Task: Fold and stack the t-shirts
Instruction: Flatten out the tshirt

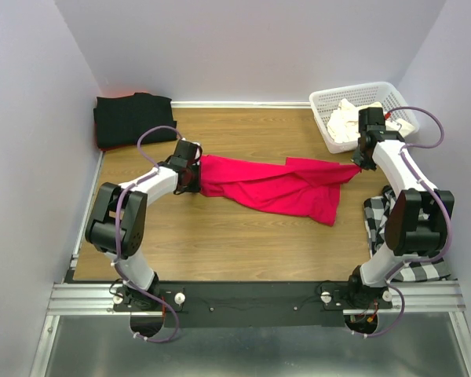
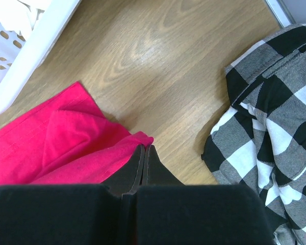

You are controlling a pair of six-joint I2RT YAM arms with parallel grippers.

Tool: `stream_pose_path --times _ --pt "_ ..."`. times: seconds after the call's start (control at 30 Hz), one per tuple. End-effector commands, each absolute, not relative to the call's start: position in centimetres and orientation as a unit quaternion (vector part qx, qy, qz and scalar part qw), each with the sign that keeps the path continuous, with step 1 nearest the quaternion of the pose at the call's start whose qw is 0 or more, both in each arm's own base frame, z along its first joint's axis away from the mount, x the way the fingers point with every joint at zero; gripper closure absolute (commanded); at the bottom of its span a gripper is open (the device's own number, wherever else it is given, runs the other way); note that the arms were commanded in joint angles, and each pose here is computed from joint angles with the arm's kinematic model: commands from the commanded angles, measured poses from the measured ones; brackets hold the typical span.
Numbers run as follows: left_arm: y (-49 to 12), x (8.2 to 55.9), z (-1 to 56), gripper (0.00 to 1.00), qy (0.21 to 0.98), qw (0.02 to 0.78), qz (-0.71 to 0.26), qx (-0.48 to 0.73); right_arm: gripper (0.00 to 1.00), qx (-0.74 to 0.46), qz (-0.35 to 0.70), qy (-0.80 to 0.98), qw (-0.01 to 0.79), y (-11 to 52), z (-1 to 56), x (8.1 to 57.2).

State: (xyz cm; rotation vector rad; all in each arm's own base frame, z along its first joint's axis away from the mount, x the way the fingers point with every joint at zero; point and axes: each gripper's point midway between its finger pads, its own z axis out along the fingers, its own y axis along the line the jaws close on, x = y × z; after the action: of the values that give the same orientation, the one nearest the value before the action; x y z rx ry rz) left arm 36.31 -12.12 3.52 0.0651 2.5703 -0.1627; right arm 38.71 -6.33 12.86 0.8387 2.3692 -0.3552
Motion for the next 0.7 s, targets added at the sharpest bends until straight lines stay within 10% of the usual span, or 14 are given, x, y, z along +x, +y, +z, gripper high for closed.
stream_pose_path --times 0.0,0.67 --pt "-12.7 39.0 5.2 0.62 0.946 0.317 -0.063 0.012 0.99 0.315 -0.128 0.892 0.297 -6.4 13.0 39.2" --pt "-13.4 41.2 7.9 0.65 0.936 0.344 -0.071 0.006 0.99 0.308 -0.125 0.899 0.284 -6.2 12.1 39.1"
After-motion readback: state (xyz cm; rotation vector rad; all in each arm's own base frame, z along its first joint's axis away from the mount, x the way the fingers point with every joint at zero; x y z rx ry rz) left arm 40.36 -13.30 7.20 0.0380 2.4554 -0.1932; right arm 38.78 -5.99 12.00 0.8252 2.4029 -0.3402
